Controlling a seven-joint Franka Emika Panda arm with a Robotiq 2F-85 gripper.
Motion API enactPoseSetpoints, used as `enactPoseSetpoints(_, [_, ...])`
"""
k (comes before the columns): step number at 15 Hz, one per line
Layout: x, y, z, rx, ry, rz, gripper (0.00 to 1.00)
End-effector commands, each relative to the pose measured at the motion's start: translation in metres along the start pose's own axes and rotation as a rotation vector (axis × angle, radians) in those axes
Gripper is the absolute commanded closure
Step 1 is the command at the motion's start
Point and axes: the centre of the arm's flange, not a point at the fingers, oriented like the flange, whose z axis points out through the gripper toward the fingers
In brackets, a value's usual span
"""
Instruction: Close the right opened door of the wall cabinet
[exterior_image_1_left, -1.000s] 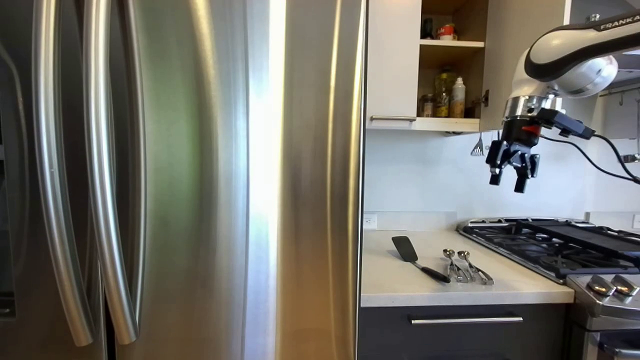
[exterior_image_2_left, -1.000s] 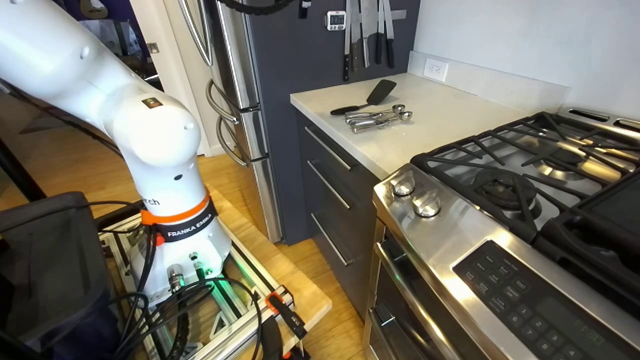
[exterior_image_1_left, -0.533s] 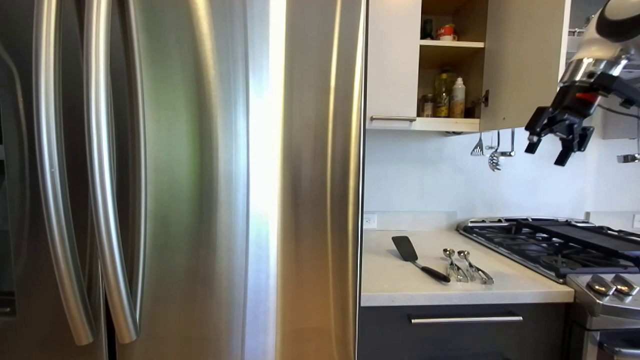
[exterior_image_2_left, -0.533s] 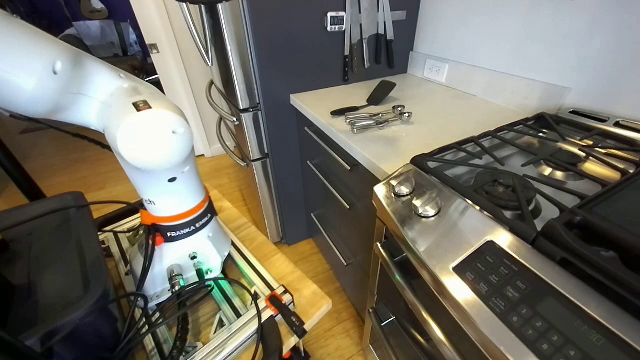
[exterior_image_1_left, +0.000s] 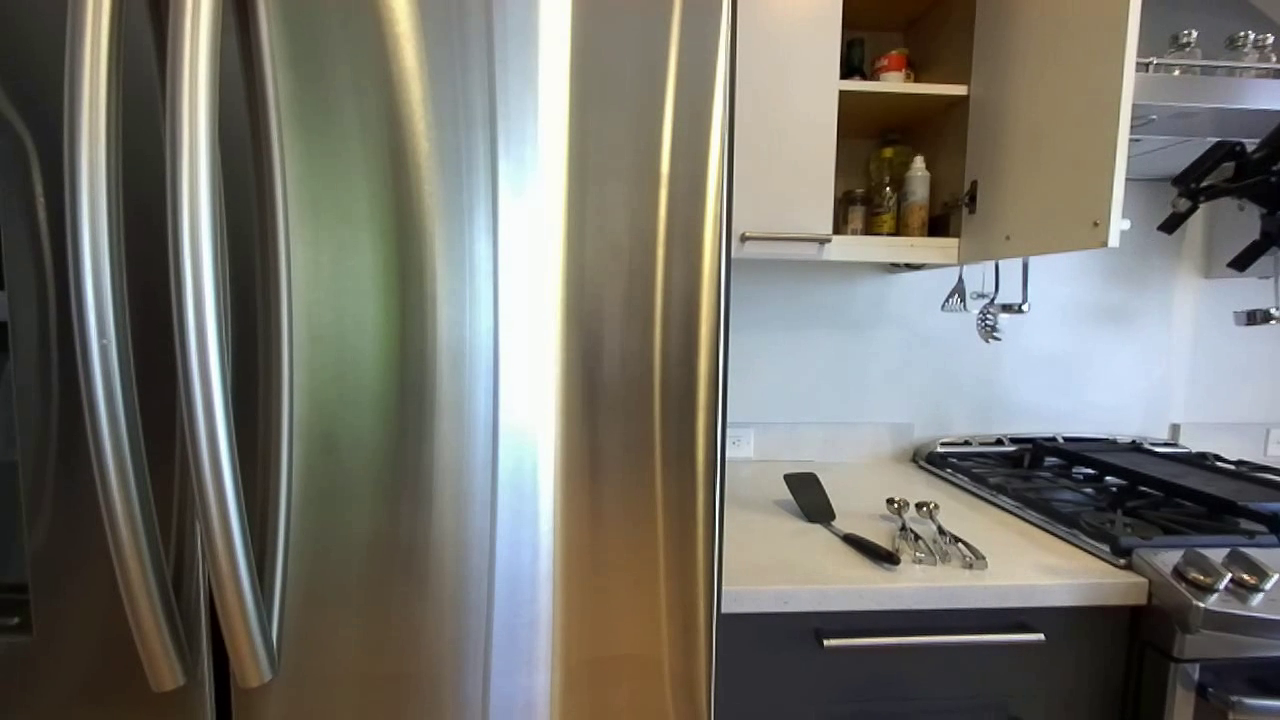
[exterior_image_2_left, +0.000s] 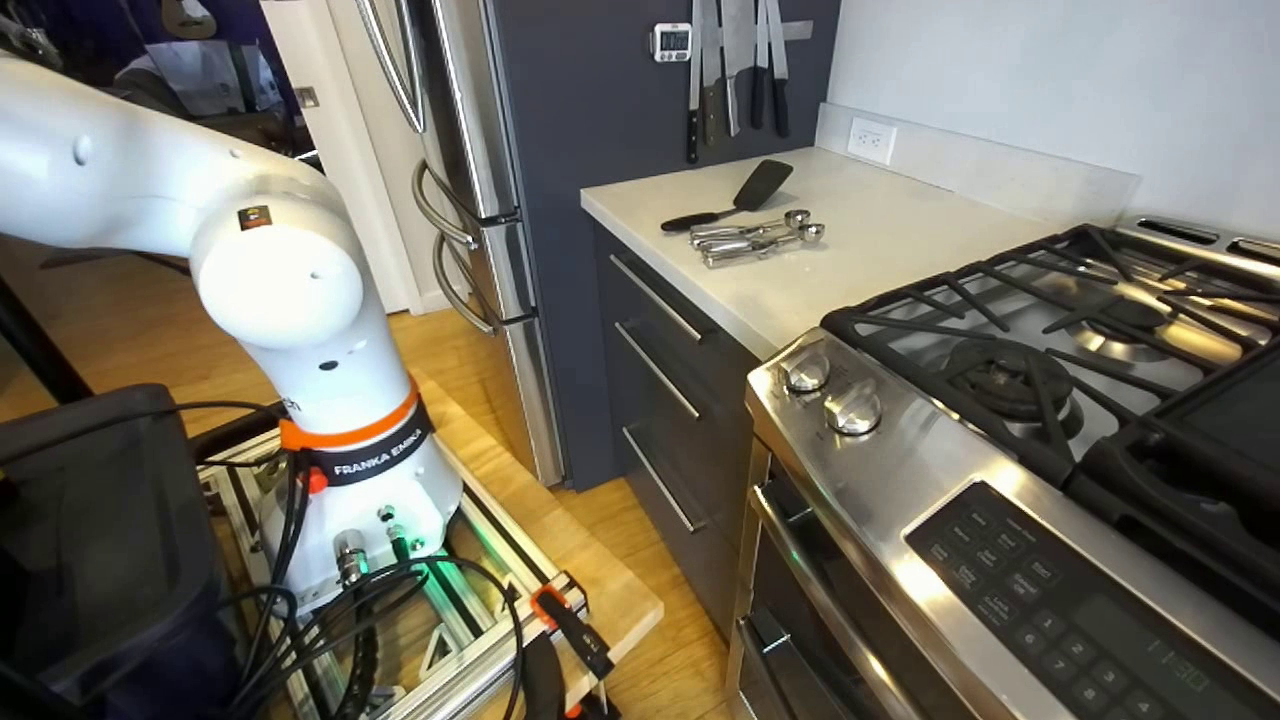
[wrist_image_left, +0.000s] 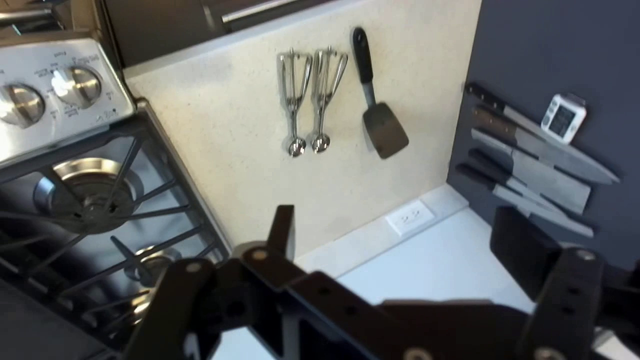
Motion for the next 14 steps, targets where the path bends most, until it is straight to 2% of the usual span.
enactPoseSetpoints(1, [0.006, 0.008, -0.009, 0.009, 0.051, 0.026, 0.0])
enactPoseSetpoints(3, [0.011, 0.015, -0.018, 0.017, 0.103, 0.051, 0.0])
enactPoseSetpoints(8, [0.012, 0.015, -0.018, 0.017, 0.108, 0.062, 0.0])
enactPoseSetpoints(10, [0.029, 0.016, -0.028, 0.012, 0.145, 0.131, 0.0])
enactPoseSetpoints(14, [0.069, 0.048, -0.064, -0.003, 0.24, 0.308, 0.0])
